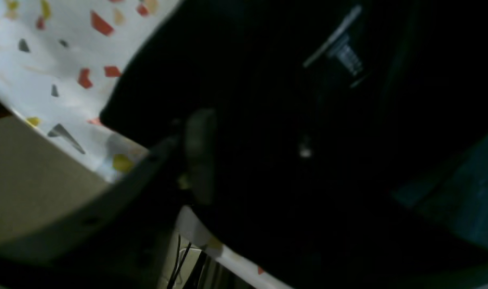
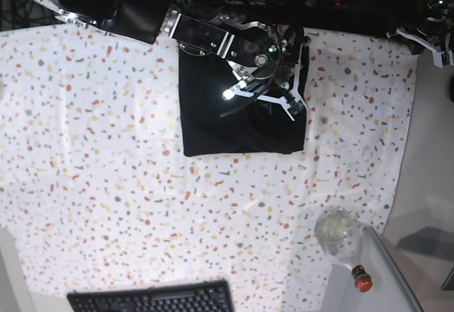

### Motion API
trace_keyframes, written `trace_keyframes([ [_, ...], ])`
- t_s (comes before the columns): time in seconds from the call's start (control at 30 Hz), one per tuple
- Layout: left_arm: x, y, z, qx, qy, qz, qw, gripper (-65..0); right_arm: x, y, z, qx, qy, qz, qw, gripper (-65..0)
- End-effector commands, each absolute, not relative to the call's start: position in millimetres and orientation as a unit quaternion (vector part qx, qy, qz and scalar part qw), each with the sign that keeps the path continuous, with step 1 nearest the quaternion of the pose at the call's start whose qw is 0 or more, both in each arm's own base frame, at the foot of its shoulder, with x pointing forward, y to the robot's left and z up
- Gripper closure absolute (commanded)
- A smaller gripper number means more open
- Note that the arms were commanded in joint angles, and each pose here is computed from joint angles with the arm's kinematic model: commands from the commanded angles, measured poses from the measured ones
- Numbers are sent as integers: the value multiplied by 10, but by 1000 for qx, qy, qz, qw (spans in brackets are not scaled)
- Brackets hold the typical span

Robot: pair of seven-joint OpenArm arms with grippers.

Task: Layout the t-shirt on the table in an organized manner, then fold the t-shirt properly
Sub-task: 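Lift the right gripper off the shirt and press it again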

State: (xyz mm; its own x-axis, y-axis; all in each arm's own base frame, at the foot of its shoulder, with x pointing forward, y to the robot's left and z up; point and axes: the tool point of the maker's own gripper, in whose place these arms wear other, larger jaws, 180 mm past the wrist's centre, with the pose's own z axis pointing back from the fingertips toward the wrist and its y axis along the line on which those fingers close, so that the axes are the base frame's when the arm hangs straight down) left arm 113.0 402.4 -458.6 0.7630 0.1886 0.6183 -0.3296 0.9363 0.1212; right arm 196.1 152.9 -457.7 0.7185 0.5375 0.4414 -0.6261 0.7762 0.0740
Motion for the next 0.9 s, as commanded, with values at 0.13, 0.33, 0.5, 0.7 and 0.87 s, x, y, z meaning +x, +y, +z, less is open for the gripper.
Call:
trace_keyframes([
  [0.13, 1190, 4110, -4475, 122, -330, 131, 927, 0, 1955, 1779, -4407, 148, -218, 358, 896, 0],
  [0.33, 1207, 4110, -4473, 122, -332, 132, 926, 0, 1869, 1830, -4400, 160, -213, 371, 890, 0],
  [0.5, 1222, 4109, -4467, 122, -333, 132, 926, 0, 1840, 1921, -4318, 171, -218, 375, 885, 0],
  [0.7, 1271, 4108, -4457, 121, -337, 133, 924, 0, 1723, 2036, -4259, 170, -233, 425, 858, 0],
  [0.87, 1273, 4089, -4469, 119, -336, 132, 925, 0, 1760, 2028, -4332, 164, -237, 424, 859, 0],
])
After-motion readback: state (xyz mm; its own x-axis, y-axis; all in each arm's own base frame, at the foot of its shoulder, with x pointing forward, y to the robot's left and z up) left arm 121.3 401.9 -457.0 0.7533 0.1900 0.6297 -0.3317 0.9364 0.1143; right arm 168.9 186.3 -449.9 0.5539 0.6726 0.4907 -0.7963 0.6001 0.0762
